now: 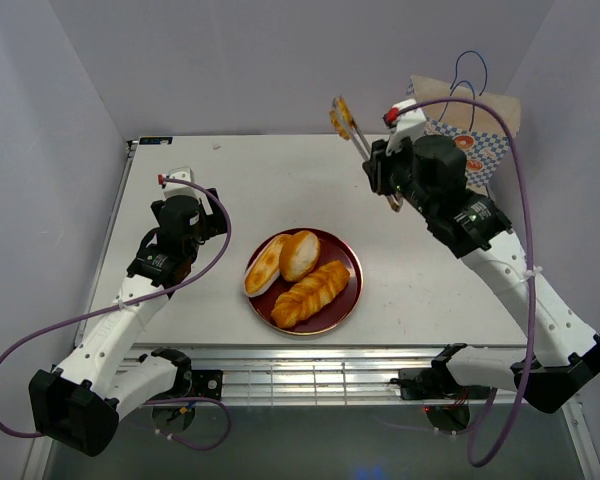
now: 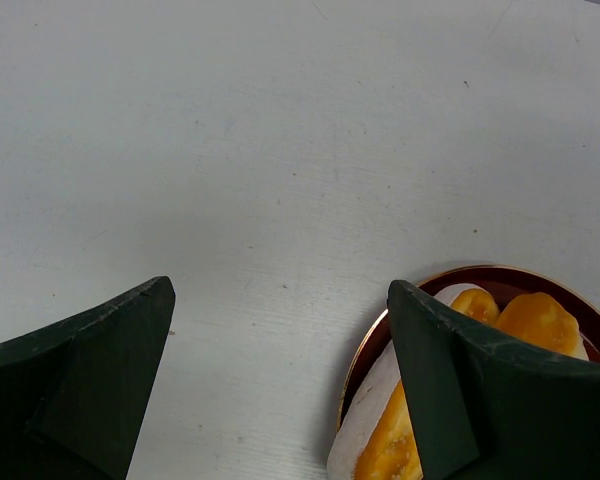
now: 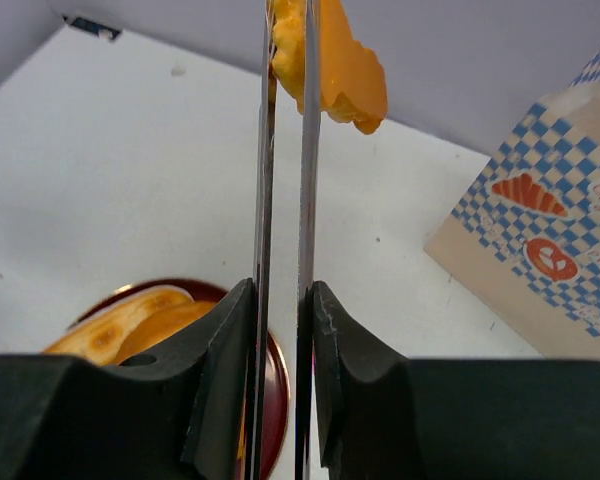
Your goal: Place the fake bread into the paper bag
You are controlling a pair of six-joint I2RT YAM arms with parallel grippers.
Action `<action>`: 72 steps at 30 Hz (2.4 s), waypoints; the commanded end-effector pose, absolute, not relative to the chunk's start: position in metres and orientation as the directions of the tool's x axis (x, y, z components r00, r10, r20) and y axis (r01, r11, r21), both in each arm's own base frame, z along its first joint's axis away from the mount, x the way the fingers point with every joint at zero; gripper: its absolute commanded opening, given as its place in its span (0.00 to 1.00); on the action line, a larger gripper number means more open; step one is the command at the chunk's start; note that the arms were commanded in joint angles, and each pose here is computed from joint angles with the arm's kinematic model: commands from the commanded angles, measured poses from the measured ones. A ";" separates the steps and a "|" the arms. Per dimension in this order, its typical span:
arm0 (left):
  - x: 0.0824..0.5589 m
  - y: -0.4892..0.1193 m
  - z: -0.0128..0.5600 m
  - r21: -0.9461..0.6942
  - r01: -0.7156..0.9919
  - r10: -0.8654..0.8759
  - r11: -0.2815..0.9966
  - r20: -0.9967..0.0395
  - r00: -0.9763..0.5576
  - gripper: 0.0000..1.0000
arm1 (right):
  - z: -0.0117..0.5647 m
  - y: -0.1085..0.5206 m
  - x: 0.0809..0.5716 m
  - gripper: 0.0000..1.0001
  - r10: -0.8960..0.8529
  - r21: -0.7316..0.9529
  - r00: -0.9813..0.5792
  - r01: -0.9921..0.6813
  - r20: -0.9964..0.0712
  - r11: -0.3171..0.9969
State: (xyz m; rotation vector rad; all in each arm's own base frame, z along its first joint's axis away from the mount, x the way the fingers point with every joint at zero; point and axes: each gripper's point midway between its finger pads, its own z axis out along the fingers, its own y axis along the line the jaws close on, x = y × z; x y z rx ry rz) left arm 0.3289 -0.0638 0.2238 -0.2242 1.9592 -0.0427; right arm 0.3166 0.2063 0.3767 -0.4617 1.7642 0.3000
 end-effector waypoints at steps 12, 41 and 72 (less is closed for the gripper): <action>0.329 -0.071 0.243 -0.174 -0.102 -0.199 0.979 -0.919 -0.341 0.98 | 0.539 0.108 0.360 0.08 0.302 0.267 0.040 -0.368 -0.952 0.891; 0.329 -0.077 0.241 -0.190 -0.075 -0.204 0.979 -0.913 -0.354 0.98 | 0.453 -0.019 0.394 0.16 0.497 0.501 -0.062 -0.133 -0.865 0.855; 0.328 -0.081 0.242 -0.201 -0.060 -0.209 0.978 -0.910 -0.358 0.98 | 0.403 -0.048 0.405 0.47 0.679 0.692 -0.169 -0.027 -0.714 0.721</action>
